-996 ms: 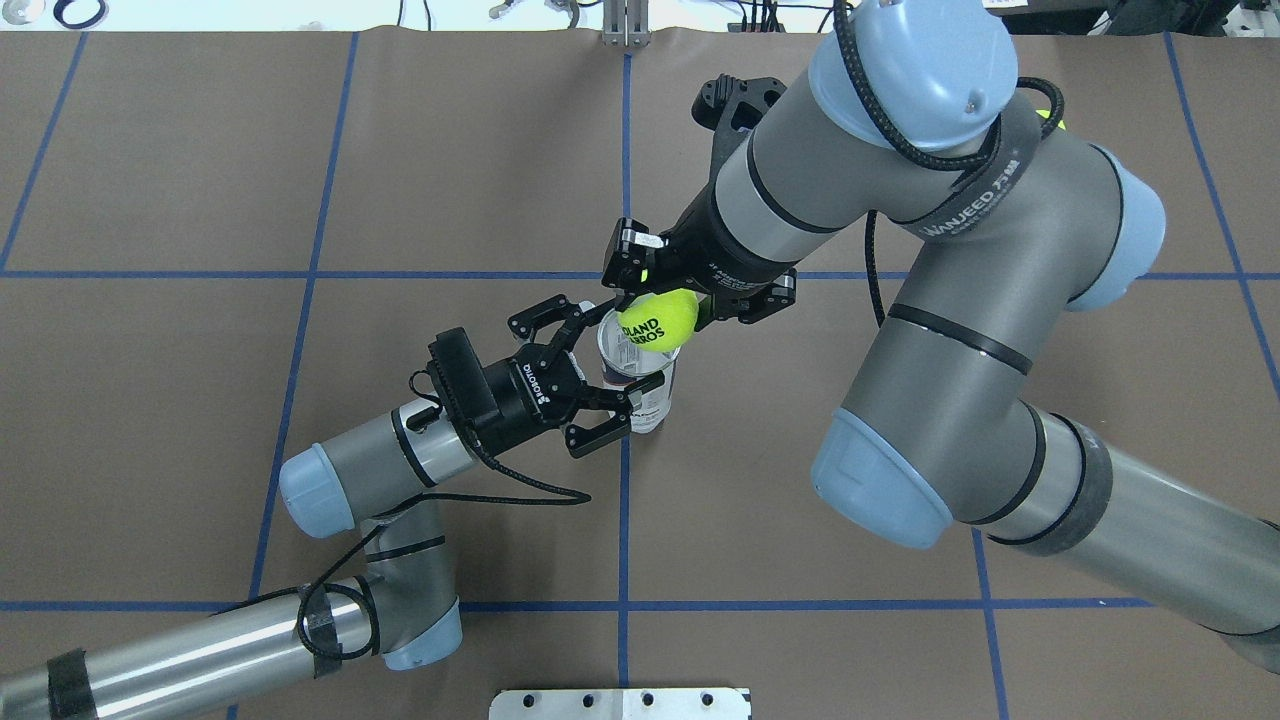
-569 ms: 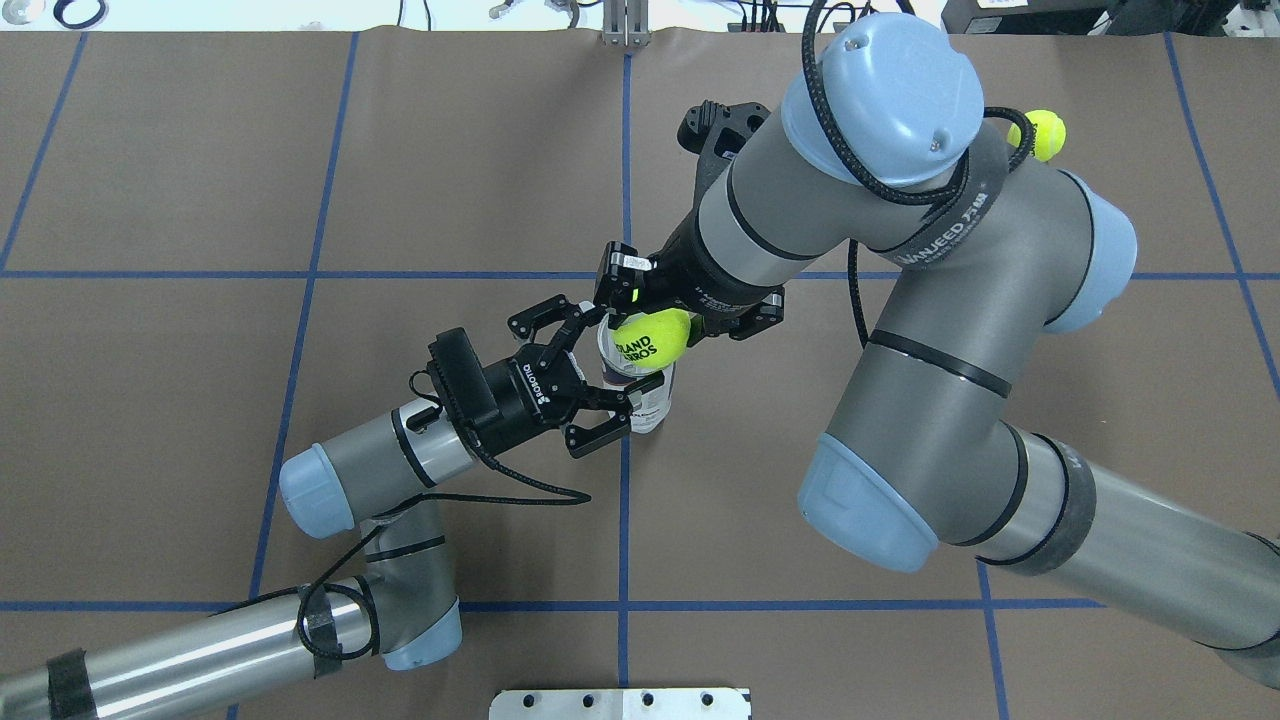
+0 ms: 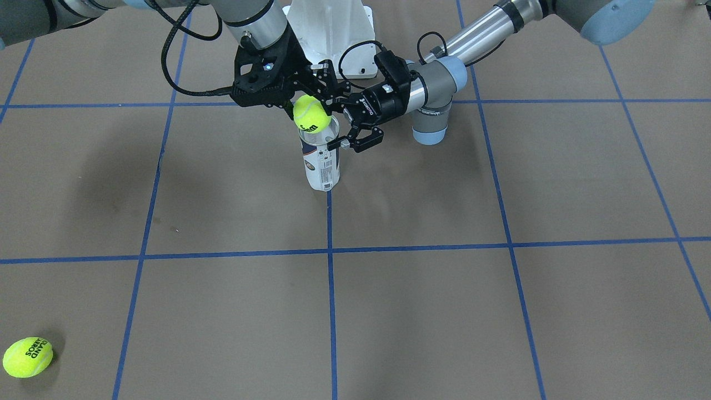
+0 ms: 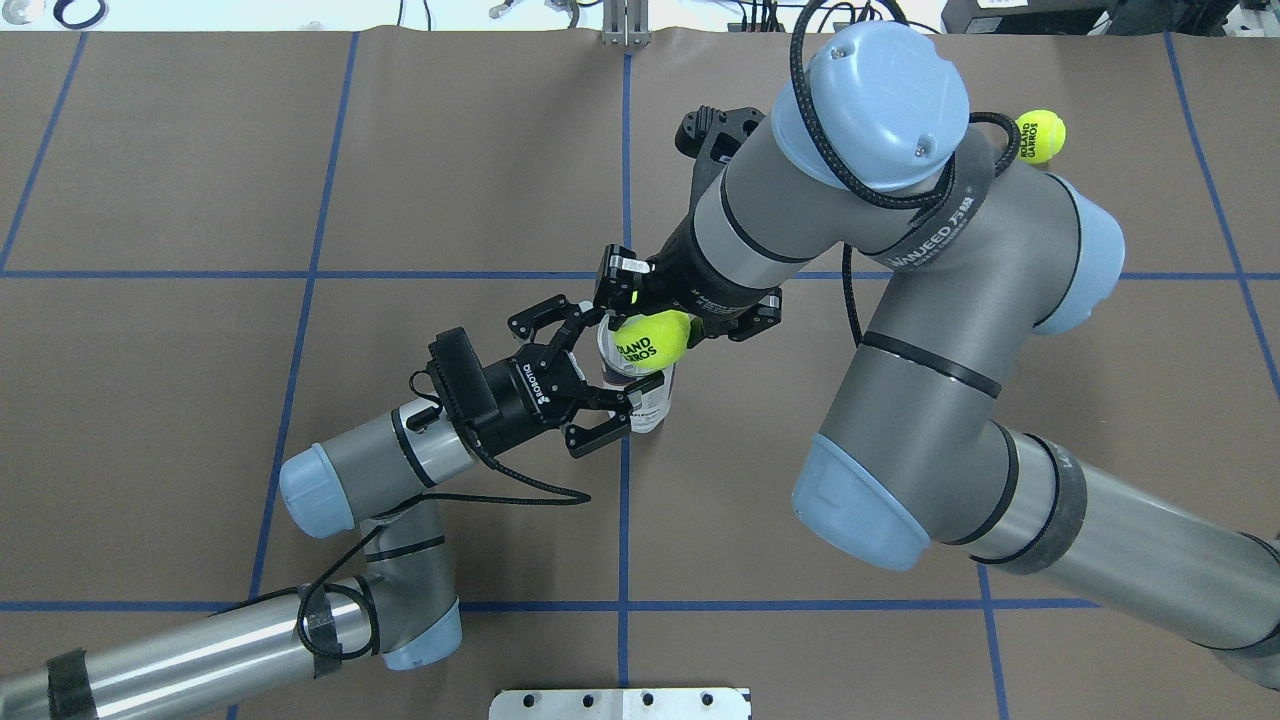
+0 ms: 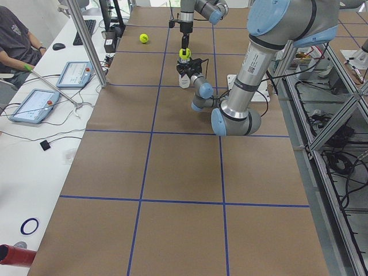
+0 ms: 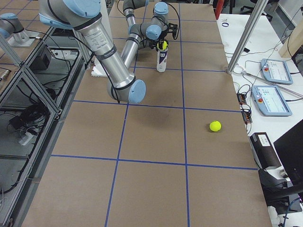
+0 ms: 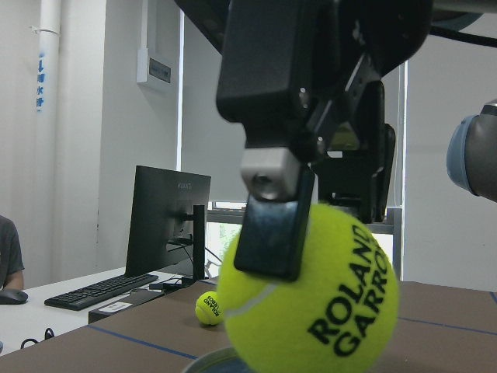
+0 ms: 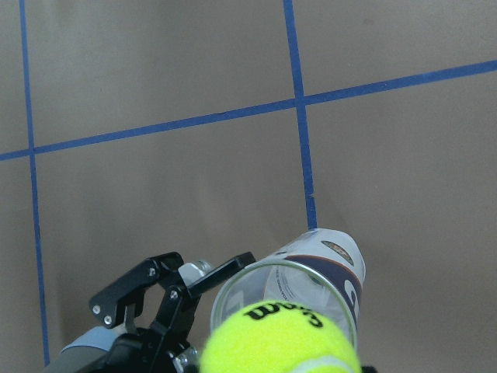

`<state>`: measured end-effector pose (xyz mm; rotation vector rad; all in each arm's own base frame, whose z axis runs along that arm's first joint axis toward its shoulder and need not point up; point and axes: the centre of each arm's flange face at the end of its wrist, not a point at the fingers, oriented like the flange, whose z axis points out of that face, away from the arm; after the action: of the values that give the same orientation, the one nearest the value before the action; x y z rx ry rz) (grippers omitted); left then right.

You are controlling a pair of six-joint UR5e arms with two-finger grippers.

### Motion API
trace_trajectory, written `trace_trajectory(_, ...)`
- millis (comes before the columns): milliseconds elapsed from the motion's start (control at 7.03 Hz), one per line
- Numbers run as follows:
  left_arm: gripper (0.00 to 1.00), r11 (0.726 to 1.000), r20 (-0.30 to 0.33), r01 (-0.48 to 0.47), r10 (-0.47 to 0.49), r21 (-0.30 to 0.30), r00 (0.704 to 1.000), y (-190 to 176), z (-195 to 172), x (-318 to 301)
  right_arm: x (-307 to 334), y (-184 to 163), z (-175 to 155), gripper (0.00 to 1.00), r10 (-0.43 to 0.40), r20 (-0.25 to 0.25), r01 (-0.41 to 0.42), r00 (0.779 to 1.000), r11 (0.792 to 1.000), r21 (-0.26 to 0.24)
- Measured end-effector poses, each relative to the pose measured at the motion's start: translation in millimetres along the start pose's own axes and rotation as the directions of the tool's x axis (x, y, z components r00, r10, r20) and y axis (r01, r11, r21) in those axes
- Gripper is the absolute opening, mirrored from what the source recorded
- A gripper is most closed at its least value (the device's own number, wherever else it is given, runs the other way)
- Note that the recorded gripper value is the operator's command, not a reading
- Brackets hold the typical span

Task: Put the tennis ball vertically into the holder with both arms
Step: 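Open the right gripper to drop the ball into the can, then move the right gripper to the farther tennis ball and grasp it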

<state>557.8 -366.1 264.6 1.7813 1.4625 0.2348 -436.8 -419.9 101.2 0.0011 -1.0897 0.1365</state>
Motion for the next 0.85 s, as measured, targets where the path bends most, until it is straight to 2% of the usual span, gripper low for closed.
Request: trace_trajectory(854, 0.87, 1.000, 0.000, 0.000, 0.000, -0.001, 1.000, 0.5, -0.7, -0.3, -0.2, -0.4, 1.4, 0.98, -0.001, -0.003, 0.001, 1.000, 1.000, 0.004)
